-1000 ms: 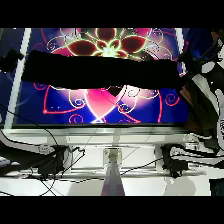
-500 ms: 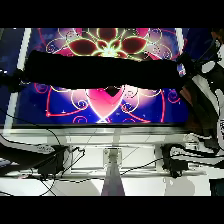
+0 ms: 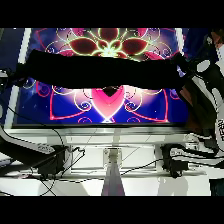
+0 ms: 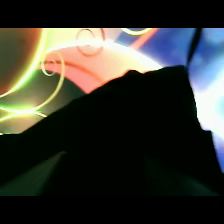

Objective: Fold the clothes and pants, and hang the long-sleeved shirts on hangers.

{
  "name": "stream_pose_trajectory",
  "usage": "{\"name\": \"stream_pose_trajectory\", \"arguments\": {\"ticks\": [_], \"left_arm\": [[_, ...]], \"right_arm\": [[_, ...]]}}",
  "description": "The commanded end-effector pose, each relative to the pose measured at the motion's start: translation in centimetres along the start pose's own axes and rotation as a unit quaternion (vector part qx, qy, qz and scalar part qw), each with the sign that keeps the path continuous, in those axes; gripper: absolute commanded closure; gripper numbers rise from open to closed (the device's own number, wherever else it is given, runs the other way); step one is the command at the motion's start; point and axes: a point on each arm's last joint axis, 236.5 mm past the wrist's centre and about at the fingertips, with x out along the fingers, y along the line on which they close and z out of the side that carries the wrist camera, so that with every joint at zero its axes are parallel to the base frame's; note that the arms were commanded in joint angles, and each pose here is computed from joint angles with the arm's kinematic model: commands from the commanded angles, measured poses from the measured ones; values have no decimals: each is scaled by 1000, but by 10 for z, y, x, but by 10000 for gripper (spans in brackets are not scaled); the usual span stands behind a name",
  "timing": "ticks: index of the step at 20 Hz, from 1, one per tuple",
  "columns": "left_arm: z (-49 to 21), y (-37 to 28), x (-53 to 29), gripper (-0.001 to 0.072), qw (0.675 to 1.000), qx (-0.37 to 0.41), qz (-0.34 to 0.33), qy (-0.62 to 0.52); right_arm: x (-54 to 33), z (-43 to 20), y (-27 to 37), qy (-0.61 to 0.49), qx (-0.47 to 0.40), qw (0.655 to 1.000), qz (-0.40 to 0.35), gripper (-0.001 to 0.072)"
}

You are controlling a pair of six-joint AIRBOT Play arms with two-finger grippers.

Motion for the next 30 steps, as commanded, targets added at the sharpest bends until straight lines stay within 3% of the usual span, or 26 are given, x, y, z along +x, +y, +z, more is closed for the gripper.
{"name": "stream_pose_trajectory", "arguments": {"ticks": [1,3,5,9,13,17,23,30], "left_arm": [[19,-12,-1,699,993,108,-6,-43],[45,-38,-25,700,980,182,-23,-72],[65,-69,-61,701,959,263,-35,-97],[69,-127,-155,700,913,385,-58,-125],[11,-176,-233,700,881,451,-116,-80],[-23,-221,-301,700,858,474,-172,-101],[-62,-270,-375,699,850,426,-290,-110],[-65,-276,-389,699,854,403,-310,-110]], "right_arm": [[-3,11,28,-14,-23,999,21,464],[-10,33,57,-53,-38,997,43,473],[-19,54,90,-92,-52,992,70,692],[-31,57,173,-102,-87,982,135,693],[-20,-7,263,-10,-123,972,198,693],[-15,-90,353,65,-139,952,264,693],[-24,-218,473,171,-107,910,362,693],[-47,-321,536,227,-104,878,408,694]]}}
